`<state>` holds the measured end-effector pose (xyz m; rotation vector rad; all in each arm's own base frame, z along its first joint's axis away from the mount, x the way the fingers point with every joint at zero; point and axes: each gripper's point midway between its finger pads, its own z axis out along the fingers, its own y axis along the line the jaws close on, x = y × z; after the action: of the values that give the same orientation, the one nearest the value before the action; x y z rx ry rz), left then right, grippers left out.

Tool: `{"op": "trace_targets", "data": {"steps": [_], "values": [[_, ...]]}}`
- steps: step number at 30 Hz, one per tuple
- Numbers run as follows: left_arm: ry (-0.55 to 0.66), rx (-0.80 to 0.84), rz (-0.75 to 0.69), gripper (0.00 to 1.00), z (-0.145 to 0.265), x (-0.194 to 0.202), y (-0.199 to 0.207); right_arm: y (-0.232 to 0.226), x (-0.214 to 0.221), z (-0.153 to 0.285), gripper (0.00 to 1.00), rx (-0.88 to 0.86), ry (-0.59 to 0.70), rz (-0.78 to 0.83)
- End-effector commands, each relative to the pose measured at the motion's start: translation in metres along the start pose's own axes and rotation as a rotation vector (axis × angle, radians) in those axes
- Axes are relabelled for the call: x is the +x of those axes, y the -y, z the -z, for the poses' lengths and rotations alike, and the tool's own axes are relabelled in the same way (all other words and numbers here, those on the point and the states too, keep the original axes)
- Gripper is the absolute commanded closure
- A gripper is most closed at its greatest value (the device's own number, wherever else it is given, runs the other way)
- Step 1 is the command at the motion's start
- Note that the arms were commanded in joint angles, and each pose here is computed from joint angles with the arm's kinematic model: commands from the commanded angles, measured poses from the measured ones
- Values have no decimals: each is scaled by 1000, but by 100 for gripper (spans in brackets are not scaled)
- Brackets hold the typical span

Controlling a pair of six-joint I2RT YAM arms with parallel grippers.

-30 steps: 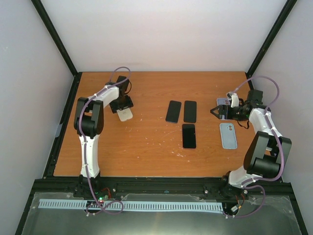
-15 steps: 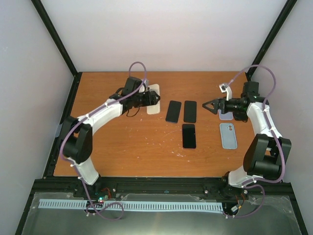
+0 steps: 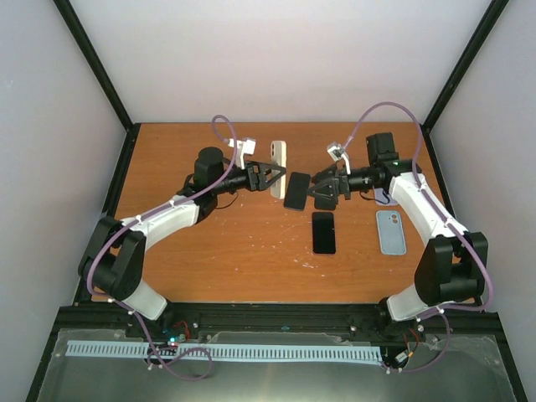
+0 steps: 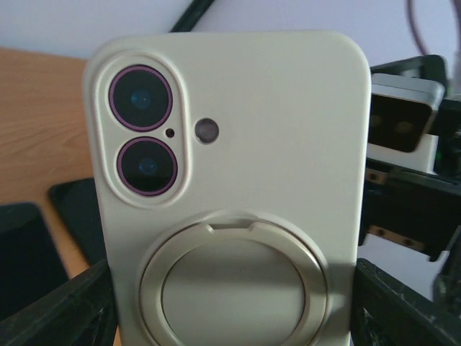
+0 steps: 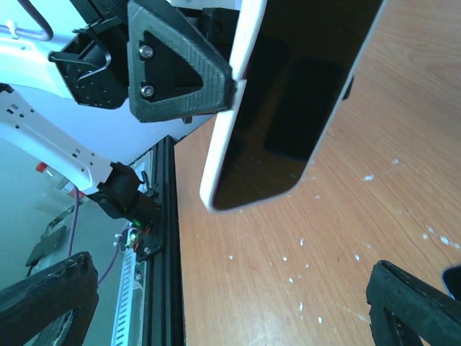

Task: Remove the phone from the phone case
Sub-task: Pick up the phone at the center of the board.

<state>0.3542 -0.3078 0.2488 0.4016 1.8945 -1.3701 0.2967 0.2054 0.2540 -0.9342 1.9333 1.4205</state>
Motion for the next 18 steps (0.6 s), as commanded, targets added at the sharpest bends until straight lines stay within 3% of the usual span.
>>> {"op": "trace_targets", "data": {"steps": [1,9,18], "values": [[146,254,-148,33,17,-45,80,-17,-29,-18,0,-40,18,90],[147,374,-56,31,16,-54,100,-25,-47,-48,0,-68,-2,60],[116,489,28,33,5,-53,106,-48,-55,-51,0,-179,-3,23]]}}
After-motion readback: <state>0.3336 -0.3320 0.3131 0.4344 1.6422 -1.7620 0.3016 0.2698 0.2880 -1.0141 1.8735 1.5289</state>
